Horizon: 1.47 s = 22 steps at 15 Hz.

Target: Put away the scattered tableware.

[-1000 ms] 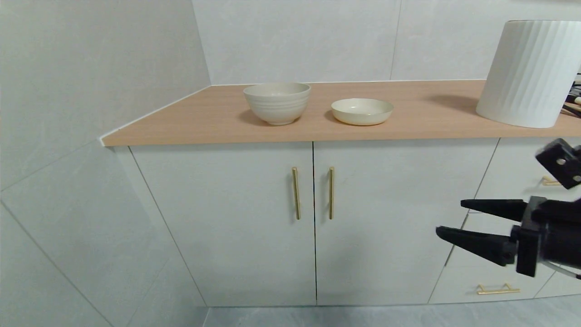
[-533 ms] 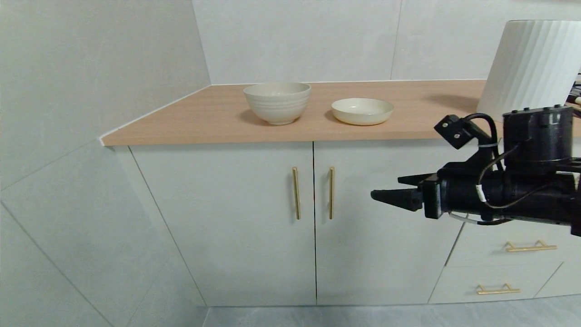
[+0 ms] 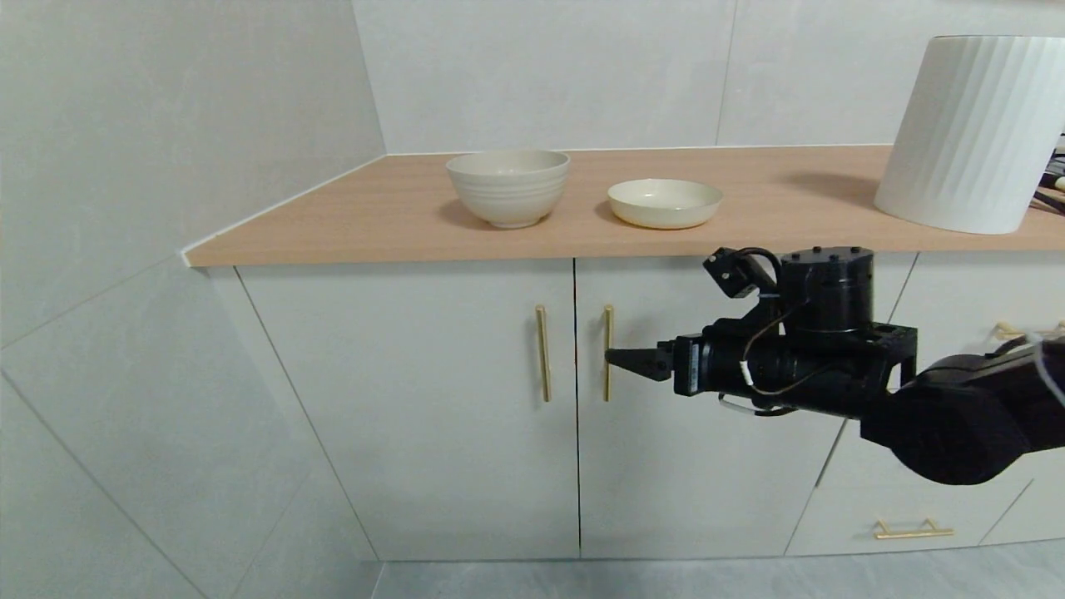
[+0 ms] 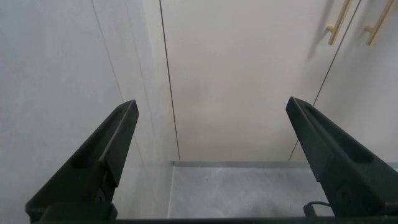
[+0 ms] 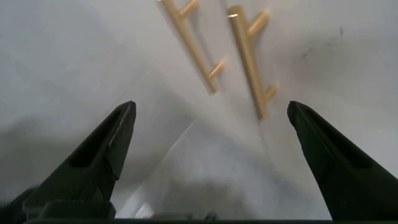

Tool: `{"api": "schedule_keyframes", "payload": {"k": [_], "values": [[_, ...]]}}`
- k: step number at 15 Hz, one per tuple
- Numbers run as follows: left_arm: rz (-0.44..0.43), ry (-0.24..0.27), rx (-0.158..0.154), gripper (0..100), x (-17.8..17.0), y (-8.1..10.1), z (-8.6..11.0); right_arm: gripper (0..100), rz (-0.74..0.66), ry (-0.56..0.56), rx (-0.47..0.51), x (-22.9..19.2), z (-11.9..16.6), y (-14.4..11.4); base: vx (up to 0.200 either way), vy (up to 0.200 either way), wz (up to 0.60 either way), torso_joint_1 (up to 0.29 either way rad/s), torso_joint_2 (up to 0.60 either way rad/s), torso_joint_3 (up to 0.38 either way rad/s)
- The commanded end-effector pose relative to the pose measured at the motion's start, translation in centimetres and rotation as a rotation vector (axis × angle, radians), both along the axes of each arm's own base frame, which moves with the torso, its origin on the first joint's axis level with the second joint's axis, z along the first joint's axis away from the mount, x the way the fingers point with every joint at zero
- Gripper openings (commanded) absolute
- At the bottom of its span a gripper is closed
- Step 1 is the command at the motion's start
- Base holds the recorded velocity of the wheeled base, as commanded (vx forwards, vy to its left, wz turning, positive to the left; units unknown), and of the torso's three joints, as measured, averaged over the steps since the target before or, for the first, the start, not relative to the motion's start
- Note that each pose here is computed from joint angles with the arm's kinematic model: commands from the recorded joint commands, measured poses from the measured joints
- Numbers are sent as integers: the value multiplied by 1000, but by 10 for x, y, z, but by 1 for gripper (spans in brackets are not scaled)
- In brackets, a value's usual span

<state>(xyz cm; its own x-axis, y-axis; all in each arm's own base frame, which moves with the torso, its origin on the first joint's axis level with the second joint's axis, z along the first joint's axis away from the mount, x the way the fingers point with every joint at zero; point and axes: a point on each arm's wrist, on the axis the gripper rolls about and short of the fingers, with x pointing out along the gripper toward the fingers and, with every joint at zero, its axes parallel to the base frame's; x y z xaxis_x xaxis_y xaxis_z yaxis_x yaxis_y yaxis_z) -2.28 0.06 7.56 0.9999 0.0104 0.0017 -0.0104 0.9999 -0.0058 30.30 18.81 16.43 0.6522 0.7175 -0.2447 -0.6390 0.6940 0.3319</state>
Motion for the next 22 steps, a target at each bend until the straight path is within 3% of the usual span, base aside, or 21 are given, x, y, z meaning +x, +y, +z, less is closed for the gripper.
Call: {"api": "schedule_keyframes", "payload": {"k": [1,9,22], "values": [[0,0,0,100,0,0,0,100,-47,30,-30,14,-39,21,0,0,0,0,0,0],[2,0,0,100,0,0,0,100,-54,-18,138,22,-40,41,0,0,0,0,0,0],[0,0,0,100,0,0,0,100,-36,23,171,34,-55,60,0,0,0,0,0,0]]}}
